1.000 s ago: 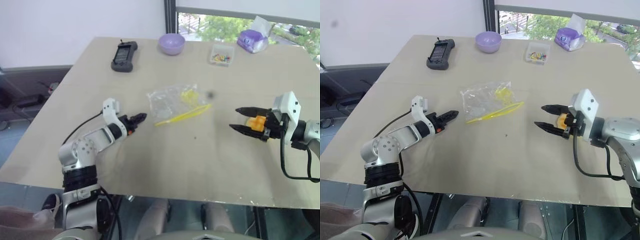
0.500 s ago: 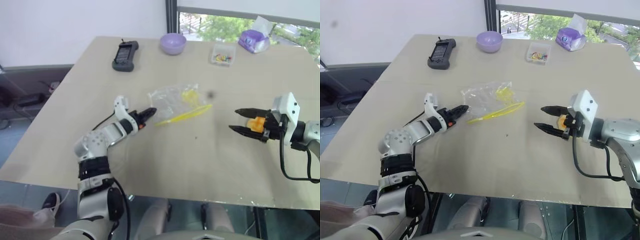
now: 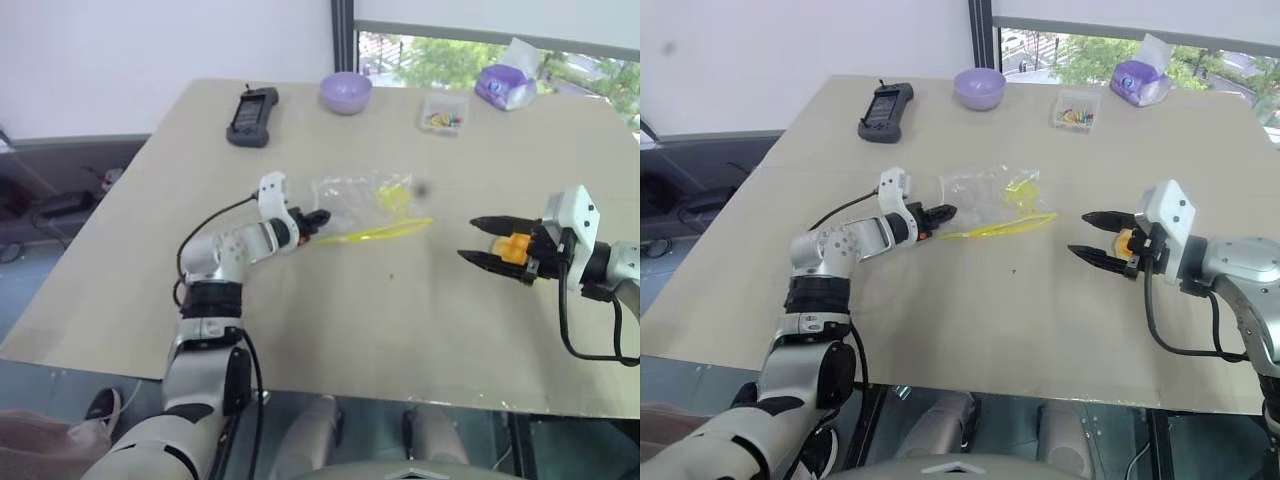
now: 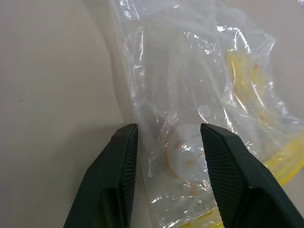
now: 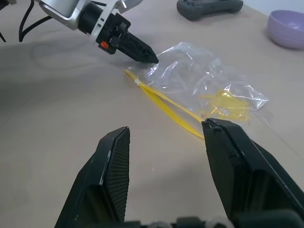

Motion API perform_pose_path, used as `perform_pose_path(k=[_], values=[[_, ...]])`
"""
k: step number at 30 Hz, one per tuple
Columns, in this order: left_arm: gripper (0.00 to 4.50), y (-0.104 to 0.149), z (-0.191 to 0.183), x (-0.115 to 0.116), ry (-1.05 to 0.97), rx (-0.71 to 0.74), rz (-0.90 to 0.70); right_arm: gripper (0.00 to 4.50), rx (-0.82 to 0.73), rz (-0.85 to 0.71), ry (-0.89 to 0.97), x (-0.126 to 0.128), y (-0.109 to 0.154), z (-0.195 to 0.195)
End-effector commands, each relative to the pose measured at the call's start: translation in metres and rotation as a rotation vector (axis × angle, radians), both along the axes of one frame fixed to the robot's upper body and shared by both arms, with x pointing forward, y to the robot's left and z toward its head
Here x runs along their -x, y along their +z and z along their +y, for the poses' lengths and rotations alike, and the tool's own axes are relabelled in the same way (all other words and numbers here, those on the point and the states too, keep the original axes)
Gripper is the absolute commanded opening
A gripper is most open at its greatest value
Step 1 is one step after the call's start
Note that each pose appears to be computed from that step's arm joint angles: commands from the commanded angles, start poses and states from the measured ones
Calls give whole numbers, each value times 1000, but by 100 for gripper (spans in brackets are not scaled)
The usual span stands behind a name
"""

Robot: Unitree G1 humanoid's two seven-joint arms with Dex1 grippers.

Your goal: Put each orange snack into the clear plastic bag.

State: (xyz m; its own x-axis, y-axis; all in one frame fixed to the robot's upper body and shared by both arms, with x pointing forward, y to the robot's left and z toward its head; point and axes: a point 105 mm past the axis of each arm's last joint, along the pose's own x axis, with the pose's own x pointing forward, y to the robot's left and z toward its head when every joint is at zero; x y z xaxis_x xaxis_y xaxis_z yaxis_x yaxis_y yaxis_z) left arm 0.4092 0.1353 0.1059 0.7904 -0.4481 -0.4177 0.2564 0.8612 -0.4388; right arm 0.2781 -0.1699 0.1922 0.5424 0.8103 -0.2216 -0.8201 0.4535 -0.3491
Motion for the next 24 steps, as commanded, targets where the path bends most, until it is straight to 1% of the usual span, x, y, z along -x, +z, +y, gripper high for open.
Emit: perform_pose_path(k=[1,2,3,6,8,11,13,15,16,20,24], values=[[36,-47,13,12,54,-63,178,262,2,-61,14,2,13,3],[7,-47,14,12,57,-63,182,262,2,-61,15,2,13,4],[1,-48,15,12,61,-63,185,262,3,-61,15,2,13,4],[1,-52,18,12,77,-69,197,262,3,-62,18,2,14,4],[1,-50,18,11,88,-45,181,262,2,-63,20,1,14,4],[1,-35,8,10,56,76,122,262,0,-64,25,1,14,6],[1,-8,-8,18,-27,281,58,262,9,-69,23,-2,12,8],[1,14,-17,27,-90,415,9,262,21,-72,18,-4,9,11],[1,22,-21,33,-122,458,-10,262,36,-67,15,-5,4,12],[1,39,-33,52,-209,525,-51,262,101,-74,3,-11,-11,14],[1,45,-37,60,-232,552,-63,262,156,-100,-12,-19,-21,16]])
